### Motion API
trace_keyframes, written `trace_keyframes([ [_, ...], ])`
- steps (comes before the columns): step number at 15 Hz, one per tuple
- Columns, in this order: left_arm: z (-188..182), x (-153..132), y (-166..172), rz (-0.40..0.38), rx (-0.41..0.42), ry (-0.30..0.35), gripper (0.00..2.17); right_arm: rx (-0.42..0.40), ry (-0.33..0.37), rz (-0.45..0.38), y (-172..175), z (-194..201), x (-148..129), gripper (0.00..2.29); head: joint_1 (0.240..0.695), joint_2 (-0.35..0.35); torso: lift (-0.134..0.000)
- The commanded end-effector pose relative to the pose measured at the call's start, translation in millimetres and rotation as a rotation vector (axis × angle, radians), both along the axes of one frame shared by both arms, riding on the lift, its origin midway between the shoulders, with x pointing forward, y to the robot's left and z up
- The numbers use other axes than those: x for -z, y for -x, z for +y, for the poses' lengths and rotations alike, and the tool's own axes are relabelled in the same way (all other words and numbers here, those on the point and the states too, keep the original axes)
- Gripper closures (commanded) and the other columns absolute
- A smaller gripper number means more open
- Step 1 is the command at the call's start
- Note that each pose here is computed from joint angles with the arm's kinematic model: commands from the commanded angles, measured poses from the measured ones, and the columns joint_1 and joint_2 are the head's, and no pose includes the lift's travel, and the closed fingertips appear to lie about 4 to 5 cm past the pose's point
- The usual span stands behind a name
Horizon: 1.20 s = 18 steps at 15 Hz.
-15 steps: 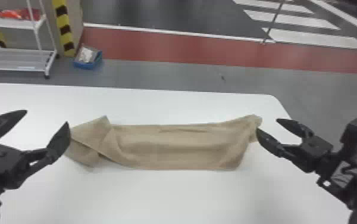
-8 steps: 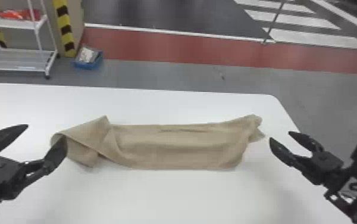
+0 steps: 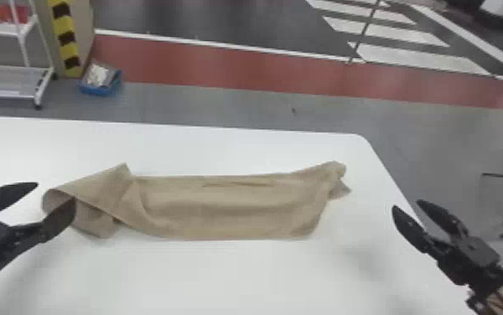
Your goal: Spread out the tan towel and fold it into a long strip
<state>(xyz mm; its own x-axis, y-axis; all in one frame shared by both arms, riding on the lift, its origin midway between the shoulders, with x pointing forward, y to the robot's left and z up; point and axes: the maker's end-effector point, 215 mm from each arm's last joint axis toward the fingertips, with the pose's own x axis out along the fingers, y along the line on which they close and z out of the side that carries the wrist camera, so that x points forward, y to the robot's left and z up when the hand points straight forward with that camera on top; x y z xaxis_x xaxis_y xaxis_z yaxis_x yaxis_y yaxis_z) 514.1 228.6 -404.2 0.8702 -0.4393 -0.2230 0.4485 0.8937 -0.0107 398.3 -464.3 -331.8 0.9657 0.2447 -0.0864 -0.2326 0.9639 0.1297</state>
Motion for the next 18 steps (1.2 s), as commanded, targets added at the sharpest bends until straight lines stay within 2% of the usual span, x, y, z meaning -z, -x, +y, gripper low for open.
trace_keyframes([
  [1,6,15,-2,0.023,-0.001,-0.03,0.28,-0.005,0.008,-0.016,11,5,-13,0.22,0.695,-0.283,-0.124],
  [5,9,37,-3,0.056,-0.003,-0.062,0.34,-0.04,0.035,-0.043,24,29,-34,0.22,0.695,-0.261,-0.124],
  [10,2,39,-15,0.043,-0.008,-0.096,0.34,-0.072,0.052,-0.093,48,47,-65,0.22,0.695,-0.24,-0.124],
  [15,13,47,-32,0.065,-0.018,-0.101,0.34,-0.062,0.056,-0.103,65,48,-71,0.22,0.695,-0.227,-0.124],
  [18,24,52,-39,0.081,-0.025,-0.113,0.52,-0.058,0.06,-0.106,72,46,-75,0.22,0.695,-0.221,-0.124],
])
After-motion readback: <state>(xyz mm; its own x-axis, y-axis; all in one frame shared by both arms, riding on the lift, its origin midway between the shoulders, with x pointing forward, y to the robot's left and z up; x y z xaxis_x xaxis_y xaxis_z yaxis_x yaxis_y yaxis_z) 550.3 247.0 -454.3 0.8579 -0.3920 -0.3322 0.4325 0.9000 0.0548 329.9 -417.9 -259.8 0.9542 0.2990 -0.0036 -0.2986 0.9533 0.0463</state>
